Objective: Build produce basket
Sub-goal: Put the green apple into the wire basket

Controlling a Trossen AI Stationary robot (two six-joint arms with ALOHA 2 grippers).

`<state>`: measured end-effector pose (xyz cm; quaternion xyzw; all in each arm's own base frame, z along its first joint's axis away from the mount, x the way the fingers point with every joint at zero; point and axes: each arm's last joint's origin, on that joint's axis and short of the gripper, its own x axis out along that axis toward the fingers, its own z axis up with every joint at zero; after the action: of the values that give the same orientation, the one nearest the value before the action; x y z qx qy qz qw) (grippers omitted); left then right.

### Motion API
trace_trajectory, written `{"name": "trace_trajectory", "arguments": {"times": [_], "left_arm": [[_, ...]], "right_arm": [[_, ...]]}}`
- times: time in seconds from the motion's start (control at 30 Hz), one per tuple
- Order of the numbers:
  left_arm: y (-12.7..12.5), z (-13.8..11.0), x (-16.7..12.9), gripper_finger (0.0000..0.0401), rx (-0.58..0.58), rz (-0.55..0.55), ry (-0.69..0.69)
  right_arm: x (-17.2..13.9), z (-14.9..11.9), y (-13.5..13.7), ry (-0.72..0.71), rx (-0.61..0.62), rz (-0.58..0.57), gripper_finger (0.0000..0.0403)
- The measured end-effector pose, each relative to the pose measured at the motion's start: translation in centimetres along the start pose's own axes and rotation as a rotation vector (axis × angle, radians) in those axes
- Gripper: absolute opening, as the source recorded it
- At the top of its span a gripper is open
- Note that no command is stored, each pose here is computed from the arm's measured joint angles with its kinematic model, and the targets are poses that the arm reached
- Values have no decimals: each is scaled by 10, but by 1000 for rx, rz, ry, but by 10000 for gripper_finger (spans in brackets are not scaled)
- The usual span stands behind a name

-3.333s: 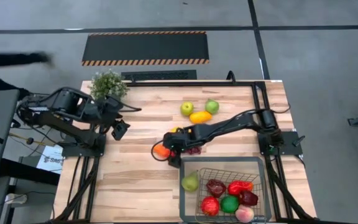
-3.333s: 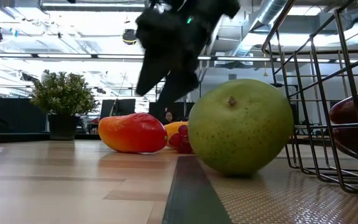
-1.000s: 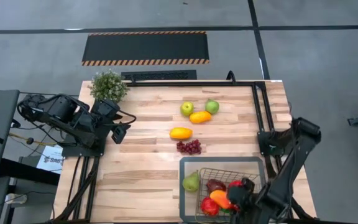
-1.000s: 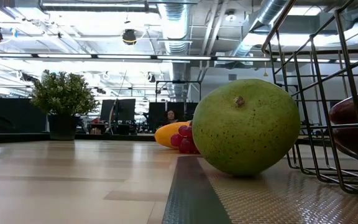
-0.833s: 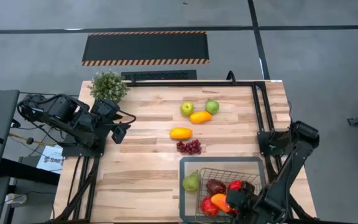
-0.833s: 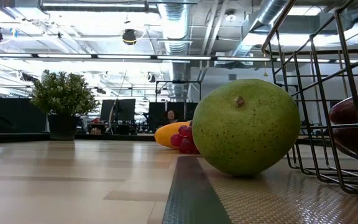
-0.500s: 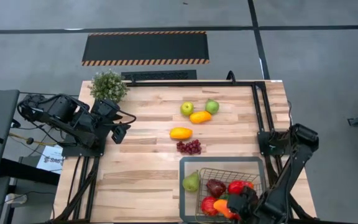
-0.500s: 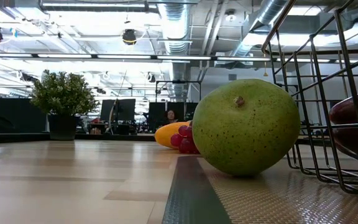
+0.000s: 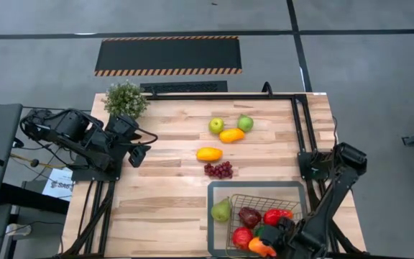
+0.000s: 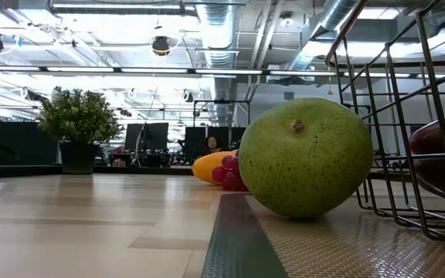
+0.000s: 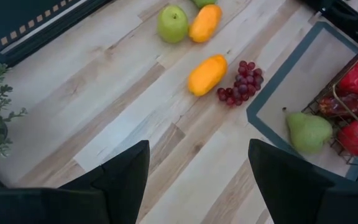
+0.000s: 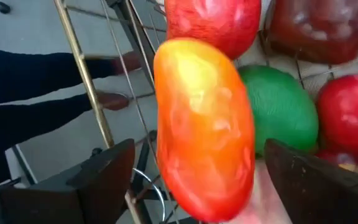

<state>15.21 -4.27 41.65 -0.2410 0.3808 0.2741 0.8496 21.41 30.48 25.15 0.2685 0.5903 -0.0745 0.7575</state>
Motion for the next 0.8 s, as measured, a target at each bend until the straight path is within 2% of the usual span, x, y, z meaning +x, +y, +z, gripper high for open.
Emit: {"name": "trace_trajectory", "arguments": {"times": [0.2,0.43,0.6,0.7,0.8], "left_arm": [[0,0,0,261,5,0,0],[0,0,0,261,20,0,0],[0,0,0,261,19,0,1],[0,0,0,261,18,0,1],[0,0,0,261,16,-1,1]], "right_arm": [[-17,17,-2,6,-37,35,399],[-55,81,-25,-134,-99,66,397],[-69,137,-57,-217,-141,12,399],[-76,169,-86,-232,-109,-65,399],[-88,192,-118,-222,-132,-164,396]]}}
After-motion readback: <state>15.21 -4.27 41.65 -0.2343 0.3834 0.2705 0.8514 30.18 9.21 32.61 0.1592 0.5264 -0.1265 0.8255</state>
